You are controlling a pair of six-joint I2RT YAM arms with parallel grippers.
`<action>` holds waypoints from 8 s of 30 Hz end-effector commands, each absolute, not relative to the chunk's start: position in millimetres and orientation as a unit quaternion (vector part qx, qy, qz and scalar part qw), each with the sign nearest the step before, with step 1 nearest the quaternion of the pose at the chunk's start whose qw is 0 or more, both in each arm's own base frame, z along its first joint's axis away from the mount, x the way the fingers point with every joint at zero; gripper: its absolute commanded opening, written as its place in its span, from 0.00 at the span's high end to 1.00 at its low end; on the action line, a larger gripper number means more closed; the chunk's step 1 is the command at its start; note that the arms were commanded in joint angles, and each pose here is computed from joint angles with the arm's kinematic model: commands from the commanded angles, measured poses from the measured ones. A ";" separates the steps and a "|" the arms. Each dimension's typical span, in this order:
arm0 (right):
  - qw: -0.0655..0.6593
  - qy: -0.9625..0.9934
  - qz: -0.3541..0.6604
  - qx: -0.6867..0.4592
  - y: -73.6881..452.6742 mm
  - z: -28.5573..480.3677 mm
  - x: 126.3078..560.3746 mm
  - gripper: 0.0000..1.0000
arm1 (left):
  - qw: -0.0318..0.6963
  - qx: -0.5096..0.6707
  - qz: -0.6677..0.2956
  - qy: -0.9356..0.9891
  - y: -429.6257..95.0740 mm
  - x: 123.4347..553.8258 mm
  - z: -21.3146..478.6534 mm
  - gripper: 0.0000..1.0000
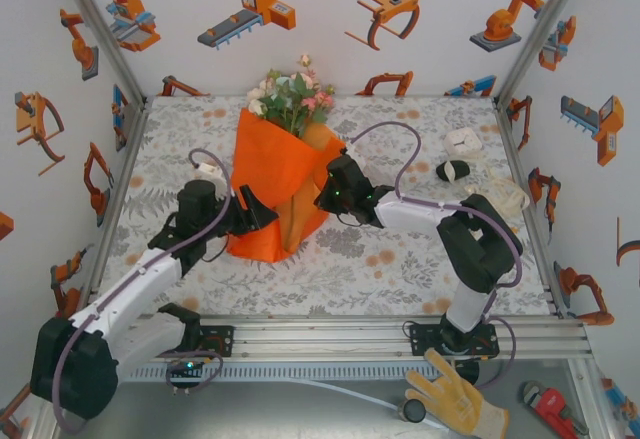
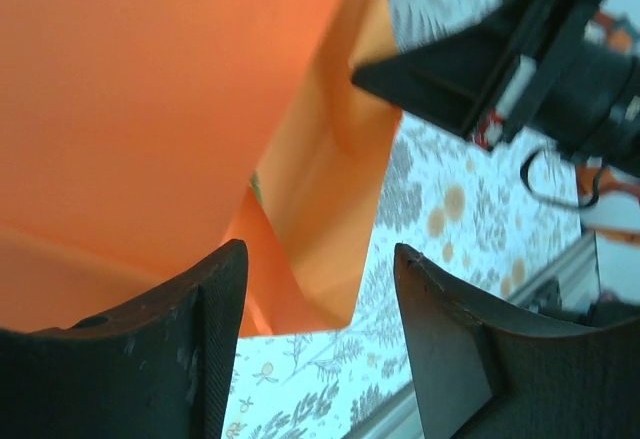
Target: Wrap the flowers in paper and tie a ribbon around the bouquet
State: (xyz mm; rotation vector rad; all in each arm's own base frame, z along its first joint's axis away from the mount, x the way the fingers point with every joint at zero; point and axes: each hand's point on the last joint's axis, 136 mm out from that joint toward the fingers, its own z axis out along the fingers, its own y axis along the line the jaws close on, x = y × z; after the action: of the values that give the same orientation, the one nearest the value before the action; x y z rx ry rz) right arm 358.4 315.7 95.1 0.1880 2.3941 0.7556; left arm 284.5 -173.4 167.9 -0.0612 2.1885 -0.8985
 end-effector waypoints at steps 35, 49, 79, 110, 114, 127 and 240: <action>0.302 0.894 0.328 0.032 339.5 120.9 358.1 1.00 | 0.406 -0.101 -0.138 0.898 -71.6 302.0 138.8 0.07; 0.359 0.877 0.318 -0.013 302.4 183.1 336.5 0.28 | 0.383 0.011 -0.218 0.897 -151.0 305.3 112.3 0.69; 0.289 0.836 0.465 -0.036 390.3 206.8 372.7 0.36 | 0.327 0.041 -0.275 0.903 -197.5 310.3 60.9 0.69; 0.189 0.877 0.436 -0.062 471.0 96.4 438.7 0.60 | 0.324 0.052 -0.291 0.899 -194.3 292.8 44.5 0.68; 0.184 0.892 0.410 -0.052 462.6 65.1 443.9 0.60 | 0.348 0.027 -0.300 0.888 -186.5 295.8 70.6 0.56; 0.181 0.909 0.371 -0.057 446.7 41.6 444.4 0.59 | 0.320 -0.193 -0.237 0.897 -92.1 298.3 68.5 0.68; 0.058 0.944 0.320 -0.054 411.1 -0.1 220.4 0.64 | 0.266 -0.274 -0.311 0.870 -90.4 445.8 24.5 0.68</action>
State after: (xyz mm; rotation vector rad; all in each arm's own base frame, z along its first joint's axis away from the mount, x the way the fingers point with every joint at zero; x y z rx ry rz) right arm 239.2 439.2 36.5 -0.1725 2.7259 1.1448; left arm 430.4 -92.5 41.1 -0.7060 2.3623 -0.7878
